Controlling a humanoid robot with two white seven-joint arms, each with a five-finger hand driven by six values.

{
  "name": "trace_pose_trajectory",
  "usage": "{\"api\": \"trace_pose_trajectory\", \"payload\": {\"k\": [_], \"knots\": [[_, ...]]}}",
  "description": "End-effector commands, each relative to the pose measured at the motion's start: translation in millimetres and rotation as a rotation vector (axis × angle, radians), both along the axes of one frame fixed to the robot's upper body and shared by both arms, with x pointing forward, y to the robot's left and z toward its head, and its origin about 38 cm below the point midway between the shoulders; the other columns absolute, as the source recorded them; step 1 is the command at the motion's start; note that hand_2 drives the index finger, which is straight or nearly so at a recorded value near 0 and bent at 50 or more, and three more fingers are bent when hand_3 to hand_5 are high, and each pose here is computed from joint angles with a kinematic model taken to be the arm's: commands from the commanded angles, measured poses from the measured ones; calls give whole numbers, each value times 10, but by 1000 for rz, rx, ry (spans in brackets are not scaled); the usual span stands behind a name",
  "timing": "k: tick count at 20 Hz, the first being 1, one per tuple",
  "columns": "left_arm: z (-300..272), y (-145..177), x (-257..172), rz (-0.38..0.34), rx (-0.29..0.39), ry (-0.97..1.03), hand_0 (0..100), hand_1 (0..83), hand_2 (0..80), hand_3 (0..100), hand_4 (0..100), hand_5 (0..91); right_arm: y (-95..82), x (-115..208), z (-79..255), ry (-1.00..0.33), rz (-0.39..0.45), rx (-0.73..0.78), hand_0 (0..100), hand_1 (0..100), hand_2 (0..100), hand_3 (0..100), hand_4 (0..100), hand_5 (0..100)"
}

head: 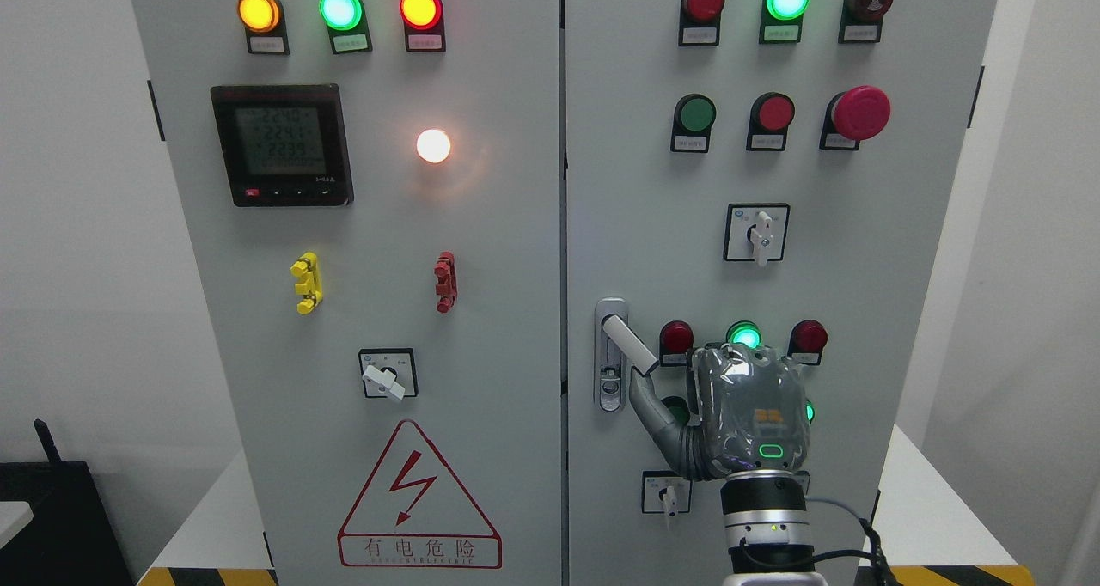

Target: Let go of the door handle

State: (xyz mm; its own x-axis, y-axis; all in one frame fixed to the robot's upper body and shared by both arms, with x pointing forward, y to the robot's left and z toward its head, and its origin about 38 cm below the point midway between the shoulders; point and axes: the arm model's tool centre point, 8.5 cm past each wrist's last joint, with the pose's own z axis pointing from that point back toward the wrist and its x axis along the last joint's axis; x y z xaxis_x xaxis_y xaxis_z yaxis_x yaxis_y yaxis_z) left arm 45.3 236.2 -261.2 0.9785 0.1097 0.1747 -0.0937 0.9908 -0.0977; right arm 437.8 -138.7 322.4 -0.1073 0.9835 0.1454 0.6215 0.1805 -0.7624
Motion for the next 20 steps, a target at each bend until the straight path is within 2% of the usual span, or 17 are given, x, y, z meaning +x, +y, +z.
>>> {"api": "trace_pose_trajectory", "payload": {"k": [1,20], "knots": [[-1,1,-57,12,-1,16,120,389,0,0,0,0,-34,6,5,0,-8,4,399,125,1000,1000,1000,977],[-1,1,-57,12,-1,16,120,389,0,0,0,0,-91,27,83,-15,-19,6,405,123,1000,1000,1000,978]]}}
